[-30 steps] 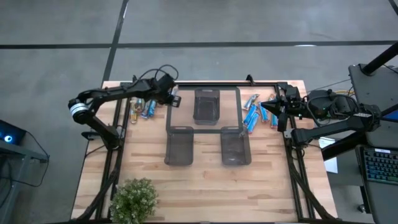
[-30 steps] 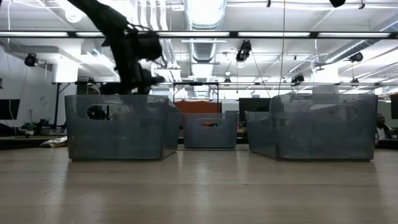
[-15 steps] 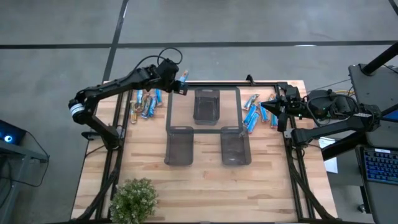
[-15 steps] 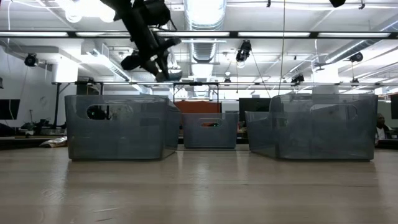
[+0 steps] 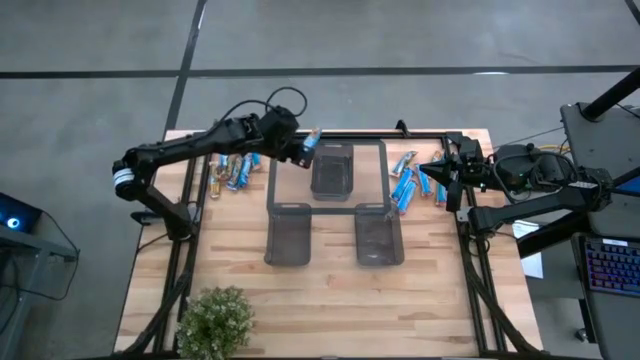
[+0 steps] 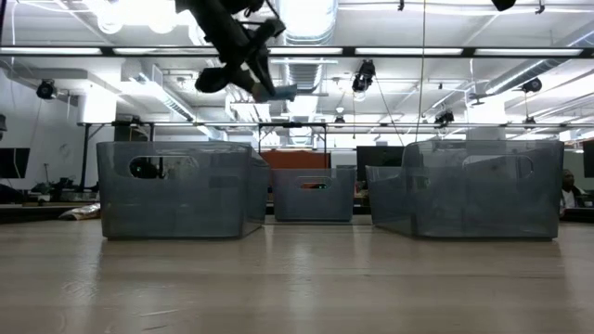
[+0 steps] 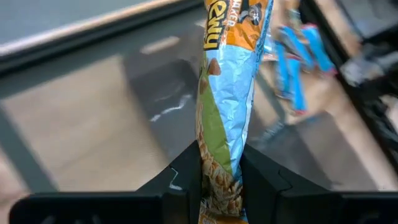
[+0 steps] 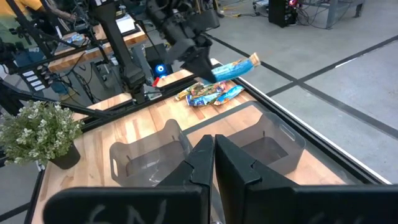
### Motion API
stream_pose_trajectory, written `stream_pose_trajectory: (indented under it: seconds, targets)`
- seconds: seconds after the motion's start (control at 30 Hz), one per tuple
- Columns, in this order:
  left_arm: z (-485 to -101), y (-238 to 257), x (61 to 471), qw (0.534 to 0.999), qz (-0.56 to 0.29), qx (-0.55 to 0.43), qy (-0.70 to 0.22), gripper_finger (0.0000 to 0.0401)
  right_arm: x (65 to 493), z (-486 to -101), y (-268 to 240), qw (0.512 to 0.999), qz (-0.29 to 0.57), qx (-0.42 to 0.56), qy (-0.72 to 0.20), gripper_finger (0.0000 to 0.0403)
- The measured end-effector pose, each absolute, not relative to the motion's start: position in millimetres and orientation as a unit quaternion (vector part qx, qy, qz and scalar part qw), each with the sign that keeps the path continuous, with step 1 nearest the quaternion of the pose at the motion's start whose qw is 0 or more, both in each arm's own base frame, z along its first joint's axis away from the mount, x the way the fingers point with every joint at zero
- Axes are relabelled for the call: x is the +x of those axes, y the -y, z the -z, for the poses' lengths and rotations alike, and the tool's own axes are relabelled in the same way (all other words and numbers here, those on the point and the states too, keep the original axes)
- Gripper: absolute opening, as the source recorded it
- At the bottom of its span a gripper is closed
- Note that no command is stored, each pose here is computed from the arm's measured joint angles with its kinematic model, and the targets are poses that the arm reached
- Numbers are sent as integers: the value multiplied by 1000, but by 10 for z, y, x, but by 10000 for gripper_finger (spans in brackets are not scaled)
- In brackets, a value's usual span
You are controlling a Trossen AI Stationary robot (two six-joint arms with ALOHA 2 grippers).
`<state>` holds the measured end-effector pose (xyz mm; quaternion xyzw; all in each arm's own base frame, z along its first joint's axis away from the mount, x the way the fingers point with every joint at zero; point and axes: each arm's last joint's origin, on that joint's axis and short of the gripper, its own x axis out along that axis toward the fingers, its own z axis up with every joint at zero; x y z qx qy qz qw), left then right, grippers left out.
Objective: Pick and place Granola Bars by type
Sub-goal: Put the orange granola bar into the bottom right black bin
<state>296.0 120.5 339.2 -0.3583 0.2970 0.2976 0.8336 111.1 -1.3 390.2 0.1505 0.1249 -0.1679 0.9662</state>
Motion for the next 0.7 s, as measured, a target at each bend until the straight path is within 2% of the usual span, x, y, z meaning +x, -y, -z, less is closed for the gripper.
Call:
stream_pose_trajectory:
  seconds: [0.3,0.7]
  targets:
    - [-3492,-784,3179,863,-205,-377,-266,71,1112,-3902,13,966,168,150,-125,8]
    - [-3596,-319,3348,882,-125,-400,-217,71,1112,-3902,13,966,168,151,-125,8]
